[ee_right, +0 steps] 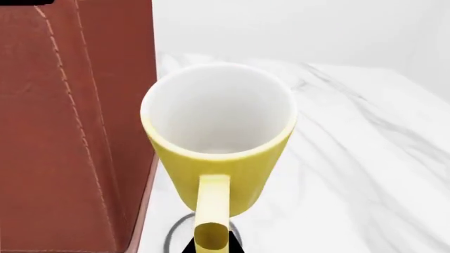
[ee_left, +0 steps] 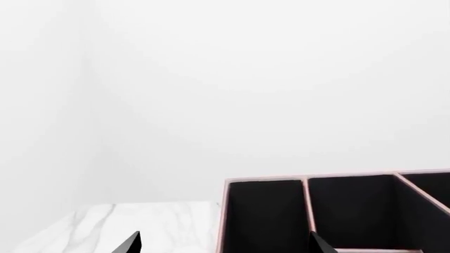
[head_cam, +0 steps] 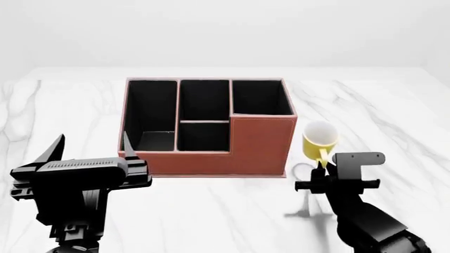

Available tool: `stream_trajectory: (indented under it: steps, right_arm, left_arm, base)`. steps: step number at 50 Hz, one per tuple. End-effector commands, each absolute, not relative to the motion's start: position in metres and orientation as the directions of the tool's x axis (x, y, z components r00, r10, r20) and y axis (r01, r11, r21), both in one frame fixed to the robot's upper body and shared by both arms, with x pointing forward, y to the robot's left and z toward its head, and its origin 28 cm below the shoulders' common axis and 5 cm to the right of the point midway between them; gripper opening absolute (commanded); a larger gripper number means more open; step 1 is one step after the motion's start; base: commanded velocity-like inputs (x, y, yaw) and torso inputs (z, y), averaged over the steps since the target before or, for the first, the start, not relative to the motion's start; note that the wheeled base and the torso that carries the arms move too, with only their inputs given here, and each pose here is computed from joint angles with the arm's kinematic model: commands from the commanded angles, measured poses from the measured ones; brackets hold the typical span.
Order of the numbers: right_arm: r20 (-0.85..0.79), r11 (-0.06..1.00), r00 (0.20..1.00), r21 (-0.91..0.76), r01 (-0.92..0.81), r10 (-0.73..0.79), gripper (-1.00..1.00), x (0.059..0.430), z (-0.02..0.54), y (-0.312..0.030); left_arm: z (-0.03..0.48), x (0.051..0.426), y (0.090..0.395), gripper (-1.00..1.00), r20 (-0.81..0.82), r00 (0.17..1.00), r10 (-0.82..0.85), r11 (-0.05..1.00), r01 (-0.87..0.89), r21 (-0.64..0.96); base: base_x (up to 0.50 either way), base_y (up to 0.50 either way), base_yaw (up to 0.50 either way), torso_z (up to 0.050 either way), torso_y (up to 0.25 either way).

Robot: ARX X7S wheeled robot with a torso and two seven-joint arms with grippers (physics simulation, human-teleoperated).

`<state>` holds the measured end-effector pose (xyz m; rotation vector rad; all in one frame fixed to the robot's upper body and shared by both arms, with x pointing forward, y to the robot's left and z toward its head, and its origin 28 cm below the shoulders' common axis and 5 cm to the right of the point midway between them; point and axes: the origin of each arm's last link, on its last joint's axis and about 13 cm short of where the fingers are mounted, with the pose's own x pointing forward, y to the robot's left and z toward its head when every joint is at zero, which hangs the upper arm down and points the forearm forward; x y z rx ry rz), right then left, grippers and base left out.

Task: Pick up the yellow and white mug and place it to the right of the caddy.

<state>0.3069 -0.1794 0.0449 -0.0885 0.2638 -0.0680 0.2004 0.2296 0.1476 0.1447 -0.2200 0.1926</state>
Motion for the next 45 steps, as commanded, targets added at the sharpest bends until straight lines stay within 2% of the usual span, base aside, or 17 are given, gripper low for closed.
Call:
stream_trajectory:
  steps: [1, 18, 45]
  right_arm:
    - [-0.255, 0.992, 0.964, -0.121, 0.046, -0.076, -1.00, 0.331, 0.042, -0.178]
    - [-0.329, 0.991, 0.940, -0.119, 0.057, -0.094, -1.00, 0.344, 0.017, -0.183]
    - [-0.407, 0.994, 0.910, -0.100, 0.036, -0.074, -1.00, 0.337, 0.006, -0.181]
  left_arm:
    - [0.149, 0.199, 0.230, 1.00, 0.232, 0.957, 0.175, 0.970, -0.208, 0.123]
    - [0.150, 0.199, 0.229, 1.00, 0.235, 0.957, 0.172, 0.971, -0.205, 0.125]
    - [0.150, 0.198, 0.229, 1.00, 0.235, 0.957, 0.171, 0.971, -0.205, 0.124]
  base:
    - [0.00, 0.00, 0.00, 0.000, 0.000]
    - [0.00, 0.00, 0.00, 0.000, 0.001]
    - [0.00, 0.00, 0.00, 0.000, 0.001]
